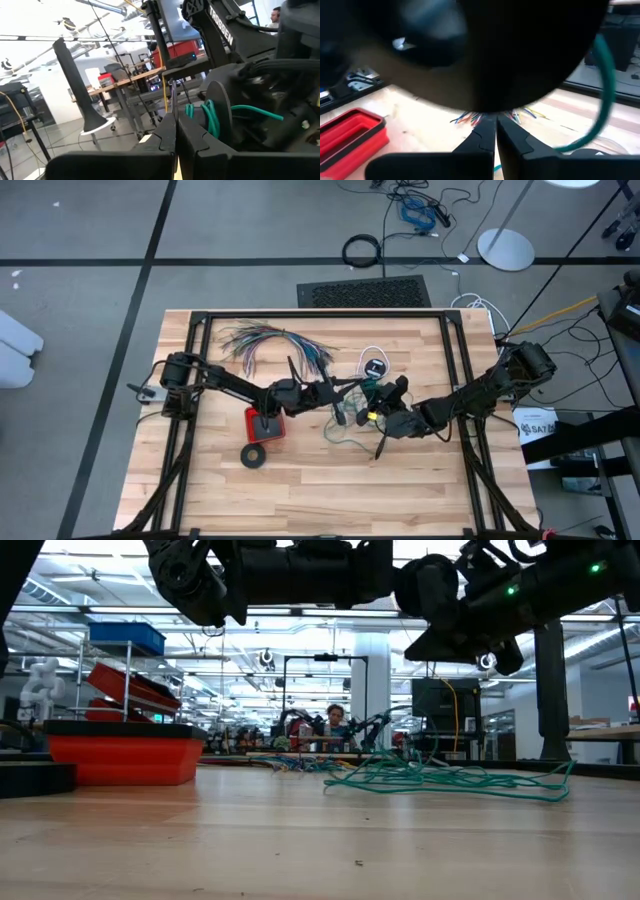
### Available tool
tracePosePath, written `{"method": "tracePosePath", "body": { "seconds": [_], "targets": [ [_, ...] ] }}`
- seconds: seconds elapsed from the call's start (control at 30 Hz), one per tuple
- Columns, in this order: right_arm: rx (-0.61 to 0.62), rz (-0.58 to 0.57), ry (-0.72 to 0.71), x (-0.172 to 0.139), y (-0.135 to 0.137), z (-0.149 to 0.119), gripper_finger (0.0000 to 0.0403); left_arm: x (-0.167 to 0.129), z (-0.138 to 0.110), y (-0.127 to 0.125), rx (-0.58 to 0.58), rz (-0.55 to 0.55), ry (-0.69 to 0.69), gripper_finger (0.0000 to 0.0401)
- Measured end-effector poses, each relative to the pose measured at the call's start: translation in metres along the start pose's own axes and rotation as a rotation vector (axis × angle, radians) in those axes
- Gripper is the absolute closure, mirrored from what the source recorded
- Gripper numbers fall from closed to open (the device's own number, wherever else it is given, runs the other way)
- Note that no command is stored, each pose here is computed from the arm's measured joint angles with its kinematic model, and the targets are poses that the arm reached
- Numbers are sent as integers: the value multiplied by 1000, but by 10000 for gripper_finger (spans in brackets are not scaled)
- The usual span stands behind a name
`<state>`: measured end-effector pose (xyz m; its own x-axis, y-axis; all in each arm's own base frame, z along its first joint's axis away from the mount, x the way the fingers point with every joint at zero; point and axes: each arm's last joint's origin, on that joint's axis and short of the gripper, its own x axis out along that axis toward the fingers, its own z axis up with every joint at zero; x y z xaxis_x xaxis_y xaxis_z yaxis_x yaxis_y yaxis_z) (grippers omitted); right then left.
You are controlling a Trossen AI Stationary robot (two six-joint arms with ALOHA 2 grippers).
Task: Coil cords
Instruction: Coil the green wire onto the spool
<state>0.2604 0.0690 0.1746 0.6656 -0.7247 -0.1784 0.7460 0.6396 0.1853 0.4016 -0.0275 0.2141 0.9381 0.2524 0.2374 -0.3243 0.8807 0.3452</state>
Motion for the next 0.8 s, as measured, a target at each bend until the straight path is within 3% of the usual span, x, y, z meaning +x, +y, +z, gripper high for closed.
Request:
{"method": "tracePosePath", "body": {
  "seconds": [0.37,0.53,0.8],
  "targets": [
    [18,37,-13,-1,4,4,403,0,0,0,33,29,13,401],
    [-67,94,23,-21,9,-6,402,1,-2,4,37,55,28,401],
    [-123,4,2,-46,-2,-26,368,1,-1,4,25,60,20,401]
  ]
}}
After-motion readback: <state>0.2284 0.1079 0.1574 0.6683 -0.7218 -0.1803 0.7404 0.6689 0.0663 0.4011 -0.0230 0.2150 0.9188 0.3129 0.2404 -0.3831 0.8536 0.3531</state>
